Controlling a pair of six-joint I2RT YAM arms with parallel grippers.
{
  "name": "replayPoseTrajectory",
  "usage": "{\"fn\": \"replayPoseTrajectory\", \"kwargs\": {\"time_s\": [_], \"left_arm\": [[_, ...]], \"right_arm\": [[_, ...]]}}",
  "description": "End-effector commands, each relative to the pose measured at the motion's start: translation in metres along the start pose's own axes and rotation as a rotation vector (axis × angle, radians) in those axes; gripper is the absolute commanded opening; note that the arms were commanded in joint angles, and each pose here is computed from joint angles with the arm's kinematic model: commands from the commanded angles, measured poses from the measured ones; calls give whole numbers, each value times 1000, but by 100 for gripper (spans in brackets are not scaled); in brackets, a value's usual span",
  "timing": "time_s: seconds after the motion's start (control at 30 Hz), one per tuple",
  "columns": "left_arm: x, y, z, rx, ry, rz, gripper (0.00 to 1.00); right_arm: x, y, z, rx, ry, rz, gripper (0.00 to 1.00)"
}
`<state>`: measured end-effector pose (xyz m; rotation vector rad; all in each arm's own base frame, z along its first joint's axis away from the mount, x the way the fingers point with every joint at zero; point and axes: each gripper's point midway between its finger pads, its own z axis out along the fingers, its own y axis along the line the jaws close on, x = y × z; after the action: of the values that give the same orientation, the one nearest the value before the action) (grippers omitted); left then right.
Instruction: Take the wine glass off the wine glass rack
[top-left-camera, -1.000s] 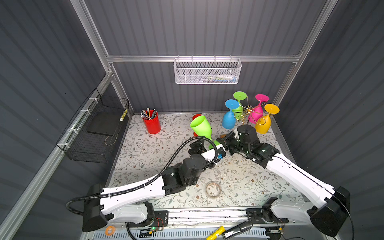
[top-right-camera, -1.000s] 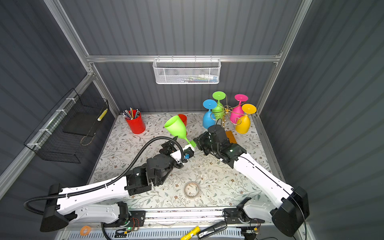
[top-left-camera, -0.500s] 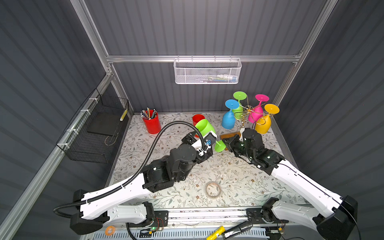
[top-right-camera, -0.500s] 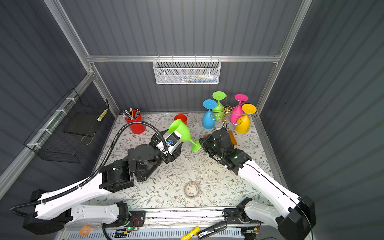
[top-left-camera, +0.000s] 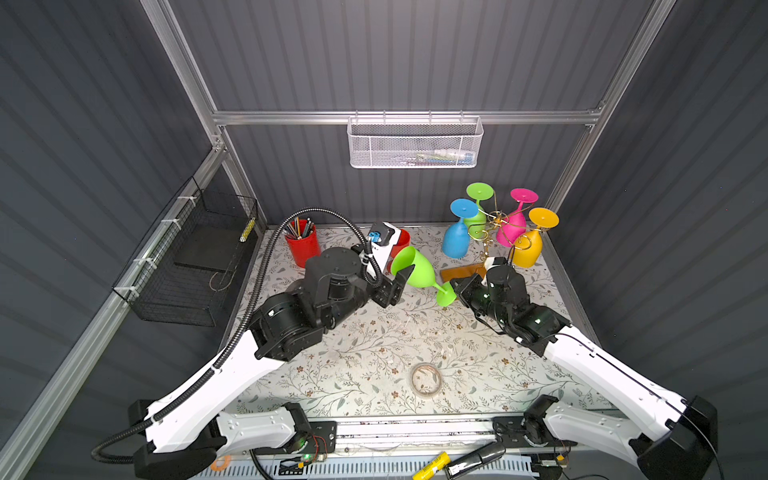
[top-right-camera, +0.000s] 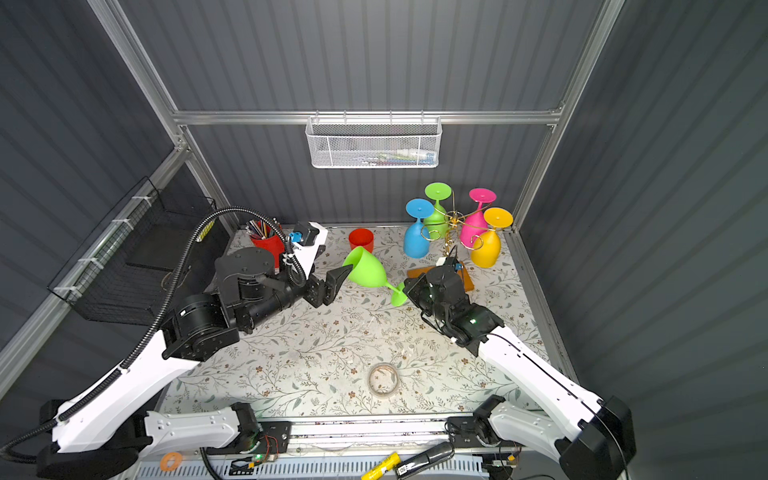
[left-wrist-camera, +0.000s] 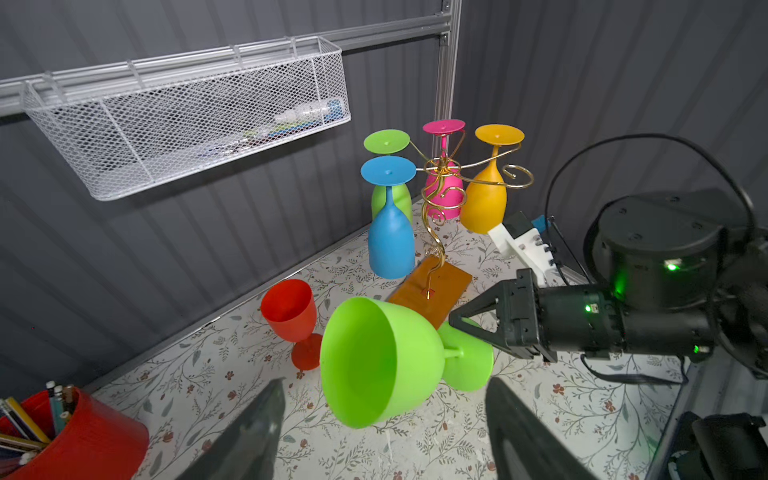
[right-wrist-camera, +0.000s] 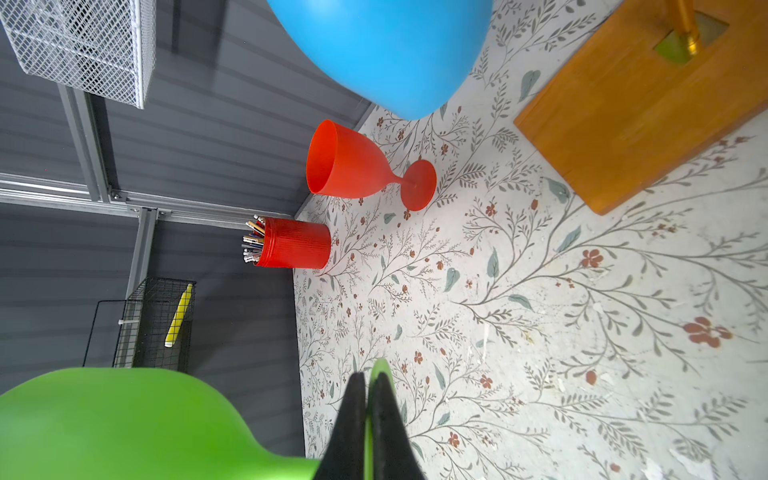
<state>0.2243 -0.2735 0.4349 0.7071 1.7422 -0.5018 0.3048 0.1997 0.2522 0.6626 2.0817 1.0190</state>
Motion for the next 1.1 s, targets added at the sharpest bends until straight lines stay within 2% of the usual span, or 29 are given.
{"fn": "replayPoseTrajectory", "kwargs": {"time_s": [0.0, 0.3, 0.53, 1.07], "left_arm": [[11, -24, 8, 132, 87, -74, 75], [8, -27, 31, 185, 146, -164, 71], [14, -22, 43, 164, 200, -223, 54], [40, -12, 64, 128, 342, -292, 51]], "right_arm": [[-8, 8, -8, -32, -54, -54, 0], [-10, 8, -16, -29, -97, -110, 0], [-11, 10, -14, -25, -106, -125, 0], [-14, 10, -12, -16, -125, -142, 0]]}}
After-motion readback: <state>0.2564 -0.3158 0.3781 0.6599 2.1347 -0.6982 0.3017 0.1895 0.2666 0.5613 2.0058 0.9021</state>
